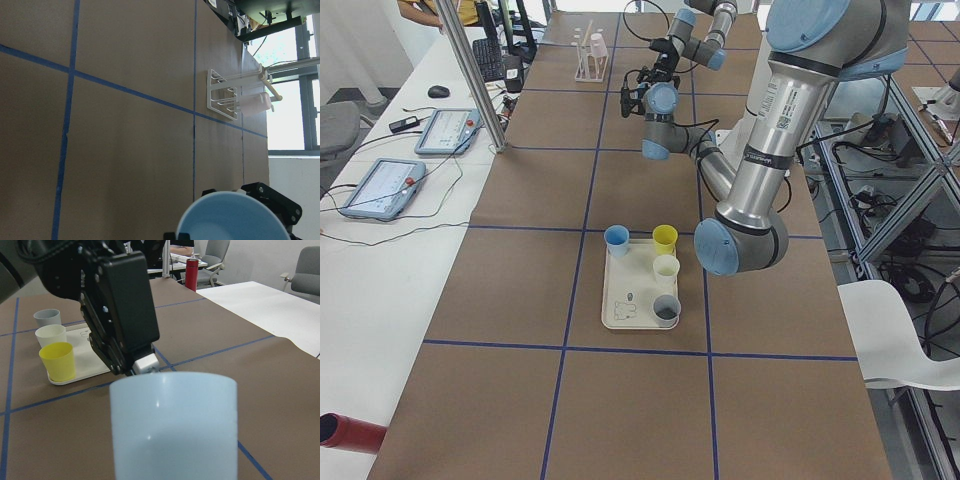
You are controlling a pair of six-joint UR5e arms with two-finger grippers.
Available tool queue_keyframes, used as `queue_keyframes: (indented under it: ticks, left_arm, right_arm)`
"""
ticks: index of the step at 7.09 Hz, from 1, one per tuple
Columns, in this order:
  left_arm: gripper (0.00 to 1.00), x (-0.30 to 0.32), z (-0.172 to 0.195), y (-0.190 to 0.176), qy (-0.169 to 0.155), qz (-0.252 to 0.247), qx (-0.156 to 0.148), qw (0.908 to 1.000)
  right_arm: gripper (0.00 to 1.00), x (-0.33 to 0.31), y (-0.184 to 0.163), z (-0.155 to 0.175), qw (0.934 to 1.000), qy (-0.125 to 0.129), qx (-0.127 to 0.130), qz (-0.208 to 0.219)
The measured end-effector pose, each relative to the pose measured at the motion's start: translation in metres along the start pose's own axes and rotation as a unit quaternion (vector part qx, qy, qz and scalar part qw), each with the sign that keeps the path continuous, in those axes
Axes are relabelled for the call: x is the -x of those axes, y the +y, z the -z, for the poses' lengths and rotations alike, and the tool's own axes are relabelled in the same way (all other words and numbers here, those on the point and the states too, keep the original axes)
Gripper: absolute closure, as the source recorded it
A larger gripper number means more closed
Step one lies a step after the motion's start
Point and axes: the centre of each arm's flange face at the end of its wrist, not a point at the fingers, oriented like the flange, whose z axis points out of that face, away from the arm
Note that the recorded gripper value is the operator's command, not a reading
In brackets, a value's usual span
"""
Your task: Transfer IKEA cup to right arm and place on rack
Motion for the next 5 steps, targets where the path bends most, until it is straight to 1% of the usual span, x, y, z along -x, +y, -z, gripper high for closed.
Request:
queue_keyframes:
  ticks: [1,2,3,4,5]
  left_arm:
    - [1.00,-0.0006,0.0005,0.0002,0.001,0.000,0.000,1.0000]
    - [1.00,-0.0014,0.0011,0.0003,0.001,-0.001,0.000,1.0000]
    - [0.44,-0.0021,0.0019,0.0004,0.002,-0.001,0.000,1.0000]
    - [0.00,-0.0031,0.0026,0.0010,0.003,-0.002,0.001,1.0000]
    - [0.00,-0.0053,0.0034,0.0021,0.006,-0.004,0.003,1.0000]
  right_arm:
    - [0.71,0.0000,-0.0002,0.0002,1.0000,0.000,0.000,0.000]
    - [0.80,0.0001,-0.0005,0.0004,1.0000,-0.001,-0.001,0.000]
    - [0.82,0.0001,-0.0015,0.0015,1.0000,-0.001,-0.002,0.000]
    - [0.82,0.0000,-0.0031,0.0033,1.0000,-0.001,-0.004,0.000]
    - [0.85,-0.0003,-0.0047,0.0046,1.0000,0.000,-0.006,0.000]
